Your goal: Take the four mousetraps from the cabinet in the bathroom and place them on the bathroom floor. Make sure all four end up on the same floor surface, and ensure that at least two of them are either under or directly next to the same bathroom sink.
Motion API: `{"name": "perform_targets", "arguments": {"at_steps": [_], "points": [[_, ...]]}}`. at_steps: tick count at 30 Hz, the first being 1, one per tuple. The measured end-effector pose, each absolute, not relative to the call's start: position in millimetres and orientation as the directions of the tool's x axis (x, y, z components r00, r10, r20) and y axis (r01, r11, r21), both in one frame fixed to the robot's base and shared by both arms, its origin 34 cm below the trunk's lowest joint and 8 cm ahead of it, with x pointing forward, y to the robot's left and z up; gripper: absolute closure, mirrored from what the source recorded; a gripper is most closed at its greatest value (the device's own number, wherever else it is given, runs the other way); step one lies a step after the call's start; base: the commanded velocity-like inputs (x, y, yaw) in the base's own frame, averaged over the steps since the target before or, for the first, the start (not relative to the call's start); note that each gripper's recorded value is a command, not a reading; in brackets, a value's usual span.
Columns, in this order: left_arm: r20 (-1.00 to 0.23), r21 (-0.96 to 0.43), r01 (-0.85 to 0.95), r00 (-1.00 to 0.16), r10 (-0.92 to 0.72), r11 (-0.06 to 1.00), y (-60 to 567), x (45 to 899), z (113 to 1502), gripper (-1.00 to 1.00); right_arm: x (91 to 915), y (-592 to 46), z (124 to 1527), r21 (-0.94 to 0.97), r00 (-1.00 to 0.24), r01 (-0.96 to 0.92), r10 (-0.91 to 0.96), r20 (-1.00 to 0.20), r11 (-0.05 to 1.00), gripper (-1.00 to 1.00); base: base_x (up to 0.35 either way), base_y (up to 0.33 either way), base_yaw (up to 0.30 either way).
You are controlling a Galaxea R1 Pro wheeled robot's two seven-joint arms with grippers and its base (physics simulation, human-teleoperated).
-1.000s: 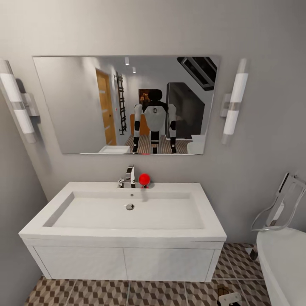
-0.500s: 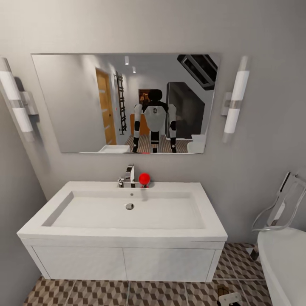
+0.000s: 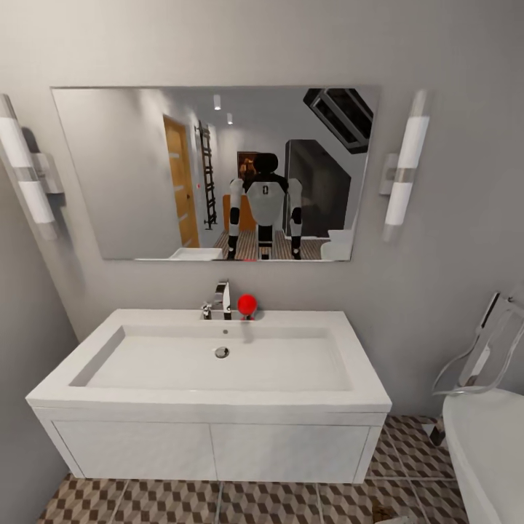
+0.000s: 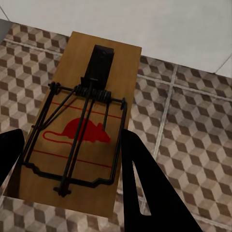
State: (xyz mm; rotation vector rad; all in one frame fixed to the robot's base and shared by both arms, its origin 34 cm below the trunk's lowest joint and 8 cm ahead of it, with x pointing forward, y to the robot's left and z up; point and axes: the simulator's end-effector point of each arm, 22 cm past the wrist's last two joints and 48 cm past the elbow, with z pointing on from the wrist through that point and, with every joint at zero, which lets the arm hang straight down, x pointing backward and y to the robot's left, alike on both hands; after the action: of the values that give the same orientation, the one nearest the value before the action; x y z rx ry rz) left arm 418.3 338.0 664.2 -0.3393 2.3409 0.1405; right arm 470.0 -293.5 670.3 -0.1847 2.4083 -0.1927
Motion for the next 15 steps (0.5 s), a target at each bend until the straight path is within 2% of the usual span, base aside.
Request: {"name": "perform_targets", "arguments": {"at_steps": [10, 15], "points": [[-0.704, 0.0, -0.285, -0.681, -0.202, 0.958, 338.1, 421.4, 654.6, 1.0, 413.6, -282.6, 635.5, -0.153, -0.796, -0.104, -0.175, -0.58, 0.983, 1.0, 0.0, 0.0, 0.0], [-0.704, 0.0, -0.287, -0.68, -0.204, 0.958, 338.4, 422.8, 649.5, 1.0, 410.3, -277.5, 650.0, -0.135, -0.676, -0.08, -0.154, -0.721, 0.988, 1.0, 0.0, 0.0, 0.0]]}}
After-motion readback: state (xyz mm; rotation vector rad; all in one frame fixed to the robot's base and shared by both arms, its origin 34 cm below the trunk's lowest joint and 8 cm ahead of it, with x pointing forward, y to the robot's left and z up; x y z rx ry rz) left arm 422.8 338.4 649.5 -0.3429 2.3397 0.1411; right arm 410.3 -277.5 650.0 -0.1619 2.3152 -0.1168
